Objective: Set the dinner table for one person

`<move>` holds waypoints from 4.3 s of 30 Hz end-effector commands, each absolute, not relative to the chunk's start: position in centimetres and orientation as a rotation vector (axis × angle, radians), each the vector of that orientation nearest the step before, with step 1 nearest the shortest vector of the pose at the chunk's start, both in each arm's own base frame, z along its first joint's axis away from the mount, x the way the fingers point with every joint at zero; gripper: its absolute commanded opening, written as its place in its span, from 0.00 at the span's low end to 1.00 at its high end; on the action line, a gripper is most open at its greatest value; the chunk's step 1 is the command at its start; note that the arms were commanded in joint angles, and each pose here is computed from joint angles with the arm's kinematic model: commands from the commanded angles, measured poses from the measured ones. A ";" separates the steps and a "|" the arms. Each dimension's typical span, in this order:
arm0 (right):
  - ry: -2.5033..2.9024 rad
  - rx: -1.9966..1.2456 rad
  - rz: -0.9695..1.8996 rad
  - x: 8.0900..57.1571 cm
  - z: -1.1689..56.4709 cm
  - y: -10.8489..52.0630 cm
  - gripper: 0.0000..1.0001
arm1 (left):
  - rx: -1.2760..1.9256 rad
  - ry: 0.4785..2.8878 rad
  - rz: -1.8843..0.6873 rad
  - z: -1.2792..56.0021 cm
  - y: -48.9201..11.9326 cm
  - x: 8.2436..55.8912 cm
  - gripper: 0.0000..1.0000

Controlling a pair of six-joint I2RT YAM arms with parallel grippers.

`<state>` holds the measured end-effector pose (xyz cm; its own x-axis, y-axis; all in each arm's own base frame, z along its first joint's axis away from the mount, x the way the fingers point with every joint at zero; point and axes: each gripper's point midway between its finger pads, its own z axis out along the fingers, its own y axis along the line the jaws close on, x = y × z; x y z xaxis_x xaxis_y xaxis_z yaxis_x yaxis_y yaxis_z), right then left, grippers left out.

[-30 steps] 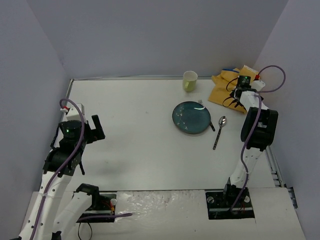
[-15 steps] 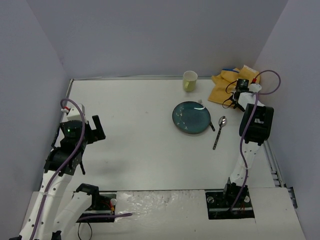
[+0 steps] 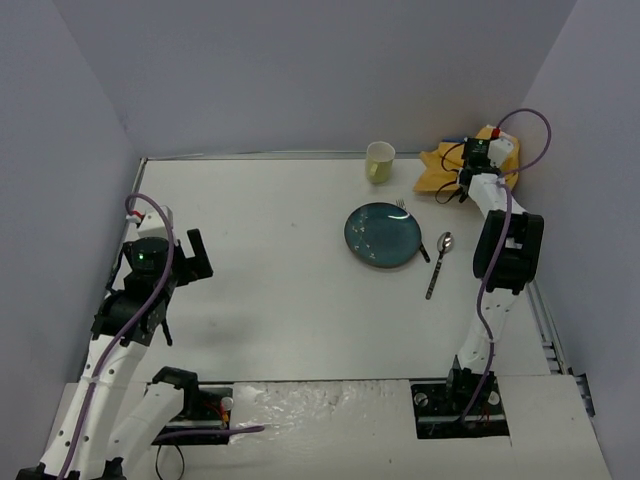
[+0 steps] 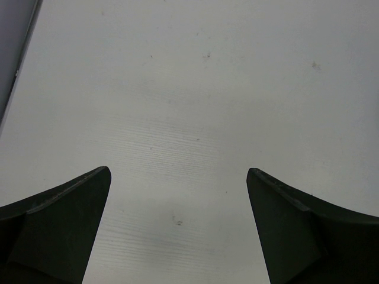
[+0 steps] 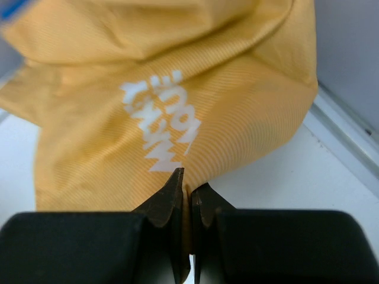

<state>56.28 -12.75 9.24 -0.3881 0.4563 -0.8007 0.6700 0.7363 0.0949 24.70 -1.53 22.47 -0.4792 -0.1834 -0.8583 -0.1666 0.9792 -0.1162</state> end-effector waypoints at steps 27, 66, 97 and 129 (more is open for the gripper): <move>1.318 -0.481 0.941 36.0 50.2 32.8 0.00 | -0.238 1.823 -0.078 33.4 -1.3 24.7 0.97; 2.095 -0.135 0.481 36.3 18.0 20.9 0.93 | 0.045 2.306 -0.200 18.1 -14.1 27.0 0.97; 2.036 0.430 0.277 31.4 18.6 5.5 0.93 | 0.654 2.679 -0.202 6.1 -33.0 15.4 0.71; 2.090 0.246 0.418 30.9 17.5 8.8 0.91 | 0.536 2.726 -0.016 3.2 -28.5 17.9 0.00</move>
<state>29.72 7.08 15.58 -0.5554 0.3695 -0.7450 0.1207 0.9222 0.3675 15.02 -31.08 2.26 -0.8772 0.3627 -0.3144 0.3927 0.9190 -0.0356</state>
